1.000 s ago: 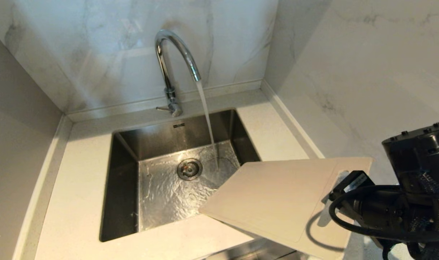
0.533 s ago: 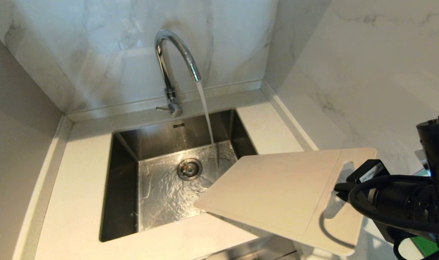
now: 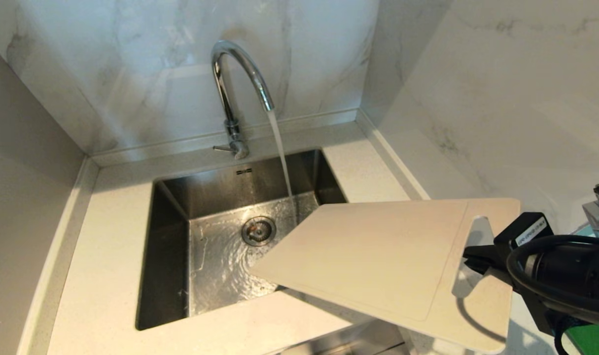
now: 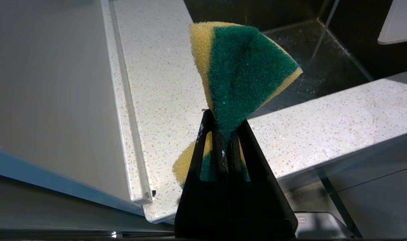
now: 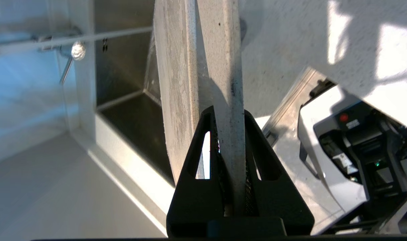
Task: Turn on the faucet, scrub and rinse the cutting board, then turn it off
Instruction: Pick up the cutting board
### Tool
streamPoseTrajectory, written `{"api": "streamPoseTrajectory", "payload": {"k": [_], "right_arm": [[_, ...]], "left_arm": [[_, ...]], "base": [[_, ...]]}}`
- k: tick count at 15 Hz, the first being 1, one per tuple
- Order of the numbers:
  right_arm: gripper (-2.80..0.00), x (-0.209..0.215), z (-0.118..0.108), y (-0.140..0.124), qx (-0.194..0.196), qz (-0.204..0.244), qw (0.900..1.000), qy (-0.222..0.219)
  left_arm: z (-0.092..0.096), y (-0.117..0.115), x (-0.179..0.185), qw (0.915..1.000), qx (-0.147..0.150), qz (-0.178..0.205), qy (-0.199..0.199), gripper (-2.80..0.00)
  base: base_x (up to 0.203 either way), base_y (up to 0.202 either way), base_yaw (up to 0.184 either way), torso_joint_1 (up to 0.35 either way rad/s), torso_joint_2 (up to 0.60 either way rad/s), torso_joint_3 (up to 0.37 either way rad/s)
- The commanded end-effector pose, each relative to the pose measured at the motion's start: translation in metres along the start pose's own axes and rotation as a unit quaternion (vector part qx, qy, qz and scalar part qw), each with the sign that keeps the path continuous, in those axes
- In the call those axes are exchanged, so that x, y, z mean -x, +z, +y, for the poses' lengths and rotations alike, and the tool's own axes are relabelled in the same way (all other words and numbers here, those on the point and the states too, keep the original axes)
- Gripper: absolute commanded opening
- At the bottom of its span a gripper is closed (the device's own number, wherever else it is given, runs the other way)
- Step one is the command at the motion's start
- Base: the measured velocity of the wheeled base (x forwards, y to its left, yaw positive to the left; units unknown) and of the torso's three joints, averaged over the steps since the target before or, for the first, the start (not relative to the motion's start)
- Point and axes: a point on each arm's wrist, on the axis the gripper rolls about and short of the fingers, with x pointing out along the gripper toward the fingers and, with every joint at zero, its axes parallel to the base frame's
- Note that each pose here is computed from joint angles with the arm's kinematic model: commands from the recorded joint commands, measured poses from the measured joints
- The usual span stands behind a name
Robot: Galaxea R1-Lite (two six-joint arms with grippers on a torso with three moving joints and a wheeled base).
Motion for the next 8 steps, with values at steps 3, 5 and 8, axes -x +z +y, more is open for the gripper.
{"api": "streamPoseTrajectory", "payload": {"k": [3, 5, 8], "right_arm": [[-2.80, 0.0043, -0.0020, -0.0005, 0.024, 0.007, 1.000, 0.004], [-2.80, 0.0065, 0.0001, 0.0004, 0.046, 0.005, 0.999, 0.010], [-2.80, 0.0079, 0.0018, 0.0013, 0.093, 0.002, 0.996, 0.015]], "left_arm": [[0.0000, -0.0008, -0.0003, 1.0000, 0.000, 0.002, 0.000, -2.80], [0.0000, -0.0008, -0.0003, 1.0000, 0.000, 0.002, 0.000, -2.80], [0.0000, -0.0007, -0.0003, 1.0000, 0.000, 0.002, 0.000, -2.80]], "base": [[0.000, 0.000, 0.000, 0.000, 0.00, 0.000], [0.000, 0.000, 0.000, 0.000, 0.00, 0.000], [0.000, 0.000, 0.000, 0.000, 0.00, 0.000]]}}
